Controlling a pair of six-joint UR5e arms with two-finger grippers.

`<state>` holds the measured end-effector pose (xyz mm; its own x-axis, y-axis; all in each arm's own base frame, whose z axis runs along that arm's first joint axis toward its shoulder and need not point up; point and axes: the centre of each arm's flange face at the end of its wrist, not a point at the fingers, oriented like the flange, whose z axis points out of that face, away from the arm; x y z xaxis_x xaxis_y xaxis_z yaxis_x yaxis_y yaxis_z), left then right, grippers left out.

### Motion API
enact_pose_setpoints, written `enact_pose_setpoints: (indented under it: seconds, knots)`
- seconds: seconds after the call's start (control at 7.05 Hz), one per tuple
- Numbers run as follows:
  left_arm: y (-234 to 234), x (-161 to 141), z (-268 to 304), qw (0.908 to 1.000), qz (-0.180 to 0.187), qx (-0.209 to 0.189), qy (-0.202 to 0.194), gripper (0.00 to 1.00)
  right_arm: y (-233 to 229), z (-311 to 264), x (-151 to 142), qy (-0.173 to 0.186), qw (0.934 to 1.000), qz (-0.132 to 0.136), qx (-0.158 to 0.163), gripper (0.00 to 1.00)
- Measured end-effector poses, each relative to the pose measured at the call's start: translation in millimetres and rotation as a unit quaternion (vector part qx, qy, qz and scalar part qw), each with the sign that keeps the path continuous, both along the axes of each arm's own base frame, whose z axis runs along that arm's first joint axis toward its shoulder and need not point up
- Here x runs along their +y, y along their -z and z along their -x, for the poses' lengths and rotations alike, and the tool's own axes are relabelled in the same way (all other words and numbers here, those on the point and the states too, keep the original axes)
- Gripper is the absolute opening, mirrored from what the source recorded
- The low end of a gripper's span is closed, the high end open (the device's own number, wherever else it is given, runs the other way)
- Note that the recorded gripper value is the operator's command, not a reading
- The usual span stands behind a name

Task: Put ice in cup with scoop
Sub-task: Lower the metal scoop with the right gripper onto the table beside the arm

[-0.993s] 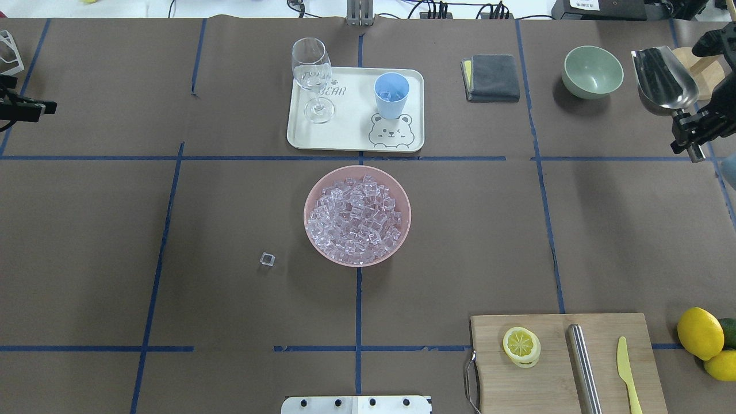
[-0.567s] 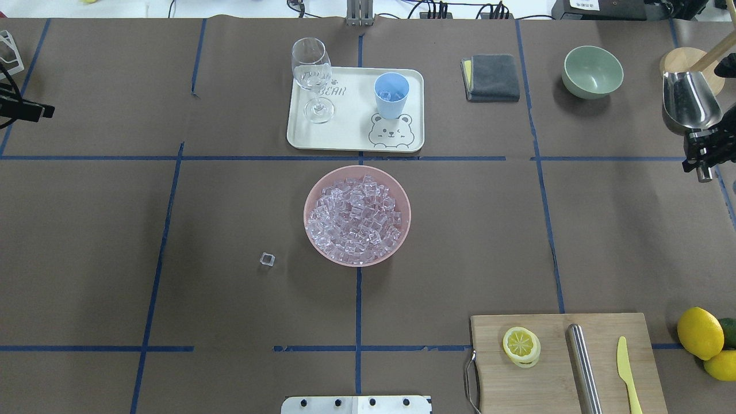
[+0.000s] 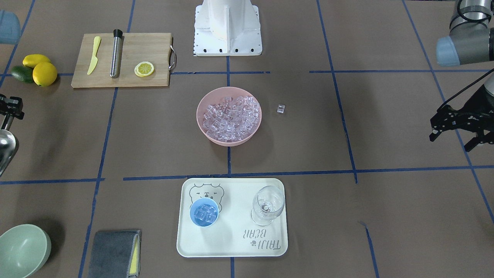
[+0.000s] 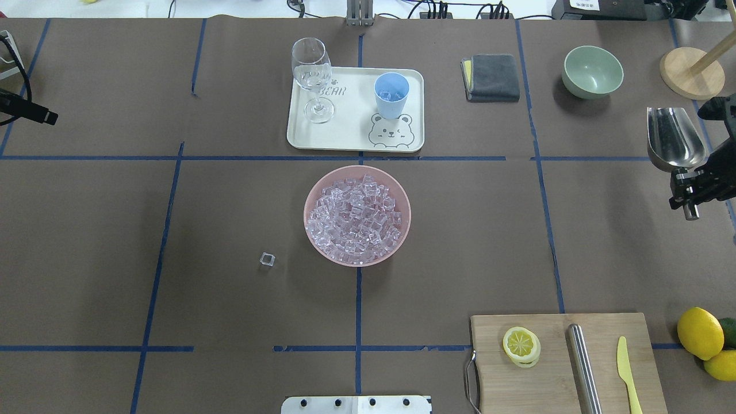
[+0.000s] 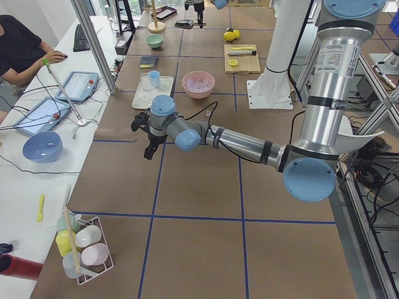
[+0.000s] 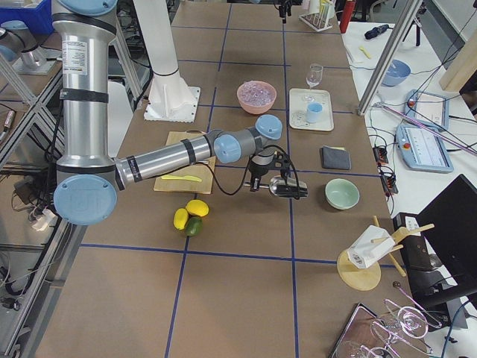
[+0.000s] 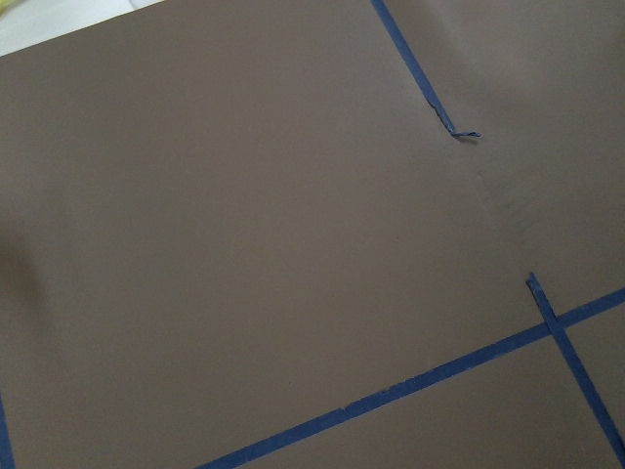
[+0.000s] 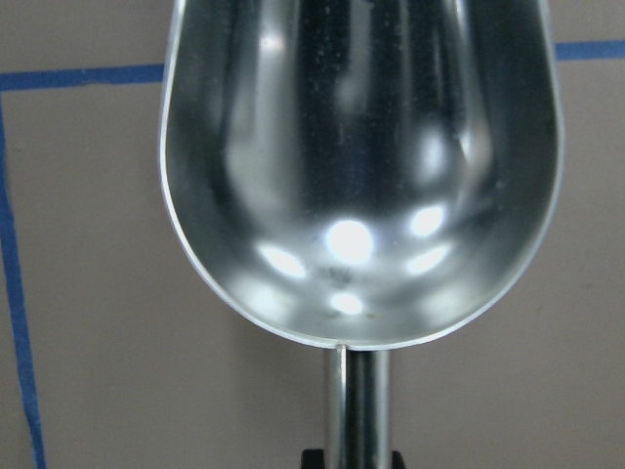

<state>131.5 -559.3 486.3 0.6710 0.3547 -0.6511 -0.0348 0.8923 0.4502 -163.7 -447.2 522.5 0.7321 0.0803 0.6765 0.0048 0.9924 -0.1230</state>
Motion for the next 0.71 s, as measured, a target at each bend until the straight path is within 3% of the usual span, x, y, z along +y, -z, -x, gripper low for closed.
enact_pose_setpoints:
  seconds: [0.28,0.71]
  knots:
    - [4.7,-3.5,-1.9,1.0000,0.000,0.000,-0.001,1.00,-3.7,35.8,21.0,-0.007,0.9992,0.035,-0.015,0.00]
    - [10.8,-7.1,-3.0,1.0000,-0.004,0.001,0.000,1.00,-18.6,62.3,44.5,0.014,0.9984,0.053,-0.008,0.00]
